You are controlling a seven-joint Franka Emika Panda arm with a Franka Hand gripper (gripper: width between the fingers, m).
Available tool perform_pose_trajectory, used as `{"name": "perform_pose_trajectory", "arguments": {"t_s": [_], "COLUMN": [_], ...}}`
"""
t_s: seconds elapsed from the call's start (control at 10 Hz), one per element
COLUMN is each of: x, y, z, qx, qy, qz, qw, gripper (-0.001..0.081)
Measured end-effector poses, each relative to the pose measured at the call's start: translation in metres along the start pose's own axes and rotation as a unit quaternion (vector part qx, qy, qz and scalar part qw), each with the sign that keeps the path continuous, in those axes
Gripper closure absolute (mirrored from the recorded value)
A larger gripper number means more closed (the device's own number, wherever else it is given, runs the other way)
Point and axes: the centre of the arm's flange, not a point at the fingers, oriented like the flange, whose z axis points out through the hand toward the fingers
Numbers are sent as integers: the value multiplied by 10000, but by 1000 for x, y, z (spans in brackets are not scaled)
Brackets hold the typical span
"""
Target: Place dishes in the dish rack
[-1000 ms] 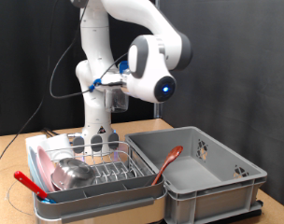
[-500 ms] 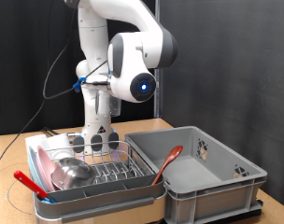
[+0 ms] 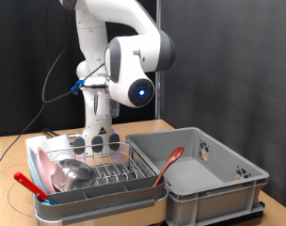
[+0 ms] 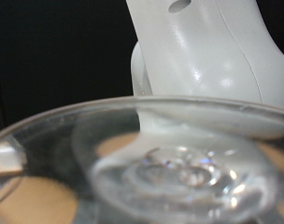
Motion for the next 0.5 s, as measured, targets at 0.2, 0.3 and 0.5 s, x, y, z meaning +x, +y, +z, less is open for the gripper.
{"name": "perform_pose_trajectory", "arguments": {"t_s": [0.2,0.3,0.5], "x": [-7,-11,-20], "y": [-3,-5,-5], "z": [8,11,18], "qx": [11,-8,-80], "qy": [135,177,138], "qz": [97,143,111], "qw": [9999,9997,9998], "gripper": [708,708,708]}}
